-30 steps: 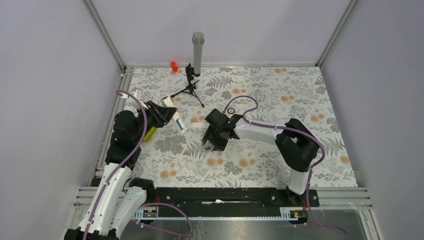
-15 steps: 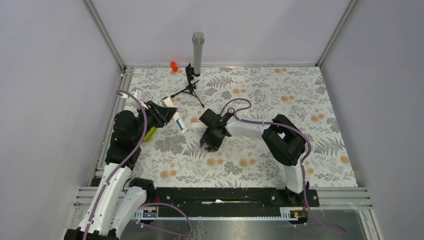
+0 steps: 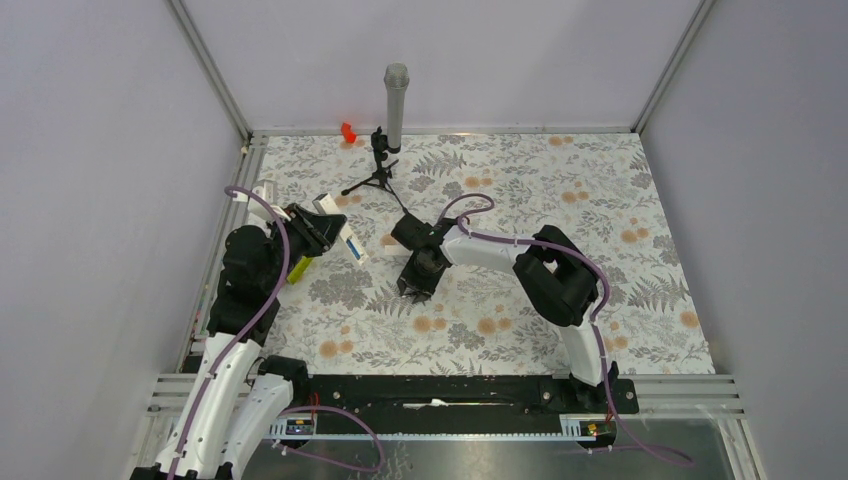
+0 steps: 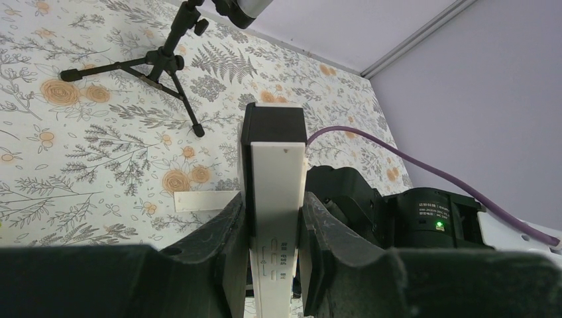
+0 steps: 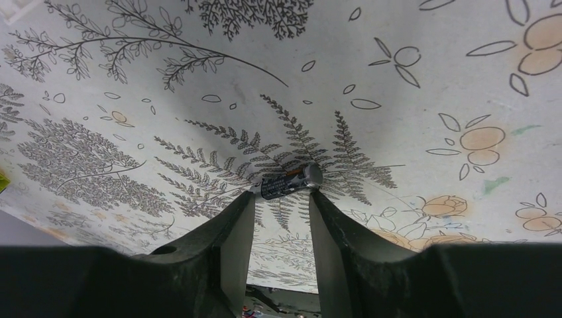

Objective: Load the batteries into the remote control
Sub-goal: Pick up the battery from the center of the board.

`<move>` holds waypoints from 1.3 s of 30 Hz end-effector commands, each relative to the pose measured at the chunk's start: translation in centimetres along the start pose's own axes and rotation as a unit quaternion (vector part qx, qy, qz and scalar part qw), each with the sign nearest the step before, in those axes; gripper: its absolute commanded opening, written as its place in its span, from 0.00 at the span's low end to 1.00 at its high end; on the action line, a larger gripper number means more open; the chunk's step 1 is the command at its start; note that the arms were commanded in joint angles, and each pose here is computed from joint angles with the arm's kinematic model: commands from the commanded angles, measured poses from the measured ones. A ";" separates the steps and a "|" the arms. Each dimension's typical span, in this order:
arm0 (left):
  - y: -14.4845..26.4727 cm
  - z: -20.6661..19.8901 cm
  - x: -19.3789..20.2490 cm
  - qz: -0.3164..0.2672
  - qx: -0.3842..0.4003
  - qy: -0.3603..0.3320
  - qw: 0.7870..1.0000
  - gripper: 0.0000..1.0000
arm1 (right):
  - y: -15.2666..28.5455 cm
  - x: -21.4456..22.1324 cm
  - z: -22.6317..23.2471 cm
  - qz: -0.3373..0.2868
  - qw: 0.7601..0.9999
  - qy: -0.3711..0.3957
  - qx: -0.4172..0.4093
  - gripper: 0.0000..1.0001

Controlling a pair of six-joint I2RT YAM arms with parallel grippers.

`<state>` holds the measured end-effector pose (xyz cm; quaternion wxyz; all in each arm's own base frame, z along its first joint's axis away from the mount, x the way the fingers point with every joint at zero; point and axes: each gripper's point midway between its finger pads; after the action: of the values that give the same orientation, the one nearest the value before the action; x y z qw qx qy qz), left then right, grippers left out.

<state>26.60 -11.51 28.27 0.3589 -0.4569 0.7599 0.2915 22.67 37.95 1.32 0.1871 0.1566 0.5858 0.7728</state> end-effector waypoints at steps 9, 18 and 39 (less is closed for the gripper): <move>0.4 -0.5 -2.3 -0.043 -0.002 -0.014 0.999 0.00 | -0.6 -3.0 -0.6 -0.068 0.996 -0.030 0.039 0.39; 0.5 -0.4 -2.4 -0.045 -0.004 -0.017 0.999 0.00 | -0.3 -4.8 0.3 -0.094 0.995 -0.030 0.029 0.22; 1.5 0.0 -3.3 -0.071 -0.026 -0.026 0.997 0.00 | -1.4 -4.8 1.4 -0.081 0.996 0.017 0.046 0.10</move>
<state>26.40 -10.10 28.88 0.3624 -0.4877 0.7338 0.3041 27.39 37.76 1.15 0.2333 0.1057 0.6153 0.7455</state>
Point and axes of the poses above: each gripper's point midway between its finger pads, its own y axis back along the fingers, its own z axis along the line the jaws close on, x = y × z, and after that the axes turned 3 degrees about -y, right-handed
